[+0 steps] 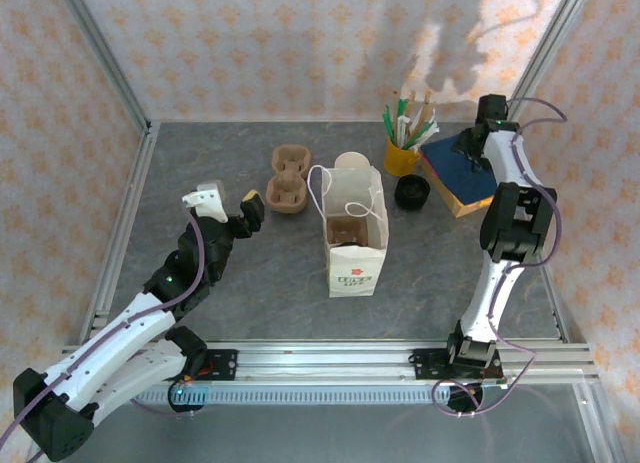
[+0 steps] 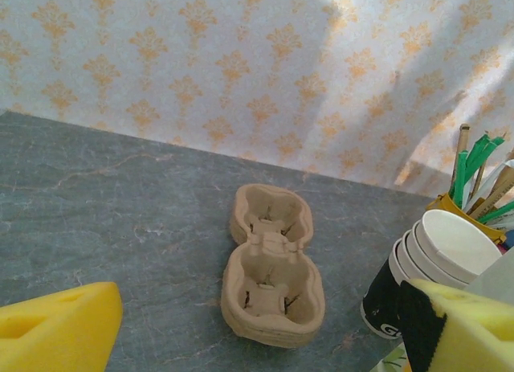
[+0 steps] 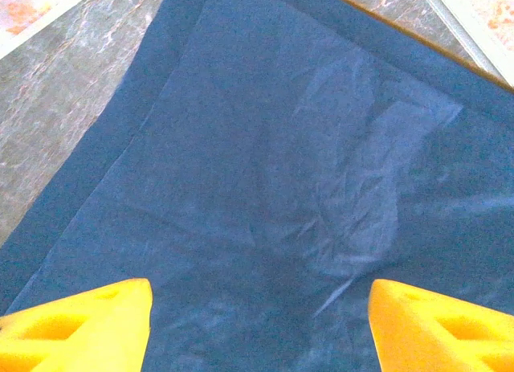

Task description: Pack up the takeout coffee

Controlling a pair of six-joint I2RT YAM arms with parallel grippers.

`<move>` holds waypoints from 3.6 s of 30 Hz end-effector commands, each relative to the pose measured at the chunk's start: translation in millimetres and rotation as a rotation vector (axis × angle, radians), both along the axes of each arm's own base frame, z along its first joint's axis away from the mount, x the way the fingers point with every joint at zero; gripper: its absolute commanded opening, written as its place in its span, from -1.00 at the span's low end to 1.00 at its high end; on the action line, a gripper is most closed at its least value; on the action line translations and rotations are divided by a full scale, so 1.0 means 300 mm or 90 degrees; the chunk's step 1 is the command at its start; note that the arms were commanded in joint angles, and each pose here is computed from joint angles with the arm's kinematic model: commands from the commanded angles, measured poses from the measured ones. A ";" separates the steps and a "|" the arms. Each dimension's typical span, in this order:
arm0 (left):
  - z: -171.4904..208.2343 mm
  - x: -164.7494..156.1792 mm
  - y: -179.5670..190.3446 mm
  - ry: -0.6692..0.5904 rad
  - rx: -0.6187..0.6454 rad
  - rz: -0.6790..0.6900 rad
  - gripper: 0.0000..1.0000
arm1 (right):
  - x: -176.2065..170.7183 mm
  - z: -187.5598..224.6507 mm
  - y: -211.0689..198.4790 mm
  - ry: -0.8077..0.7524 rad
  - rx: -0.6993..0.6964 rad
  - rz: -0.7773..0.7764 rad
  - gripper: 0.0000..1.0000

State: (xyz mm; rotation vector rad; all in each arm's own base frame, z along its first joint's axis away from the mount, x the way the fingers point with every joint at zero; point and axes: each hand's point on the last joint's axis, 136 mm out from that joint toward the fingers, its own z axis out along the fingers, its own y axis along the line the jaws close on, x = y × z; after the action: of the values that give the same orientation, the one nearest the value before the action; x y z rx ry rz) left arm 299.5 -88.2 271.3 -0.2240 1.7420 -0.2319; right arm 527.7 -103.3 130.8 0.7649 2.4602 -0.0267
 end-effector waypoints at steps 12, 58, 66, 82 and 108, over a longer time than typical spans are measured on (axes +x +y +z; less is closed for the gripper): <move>-0.008 -0.010 0.033 -0.005 0.013 0.023 0.80 | -0.008 -0.175 -0.028 0.069 0.026 0.005 0.43; 0.012 -0.029 0.029 0.000 -0.008 0.009 0.80 | 0.013 0.166 0.008 -0.143 0.172 0.039 -0.86; 0.026 -0.032 0.027 -0.004 -0.016 0.005 0.80 | -0.027 0.393 0.031 -0.223 0.168 0.054 -0.92; 0.070 -0.028 -0.028 -0.007 -0.048 -0.046 0.80 | -0.290 0.910 0.306 -0.412 0.355 0.204 -1.00; 0.245 -0.078 -0.481 0.014 -0.232 -0.493 0.78 | -0.849 0.858 1.027 -0.264 0.577 0.429 -1.00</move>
State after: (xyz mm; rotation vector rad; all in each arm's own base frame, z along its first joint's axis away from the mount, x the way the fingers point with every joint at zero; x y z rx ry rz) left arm 283.4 -219.8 310.6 0.1455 1.8269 -0.9926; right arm 274.4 206.8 394.1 0.1190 2.1281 1.4520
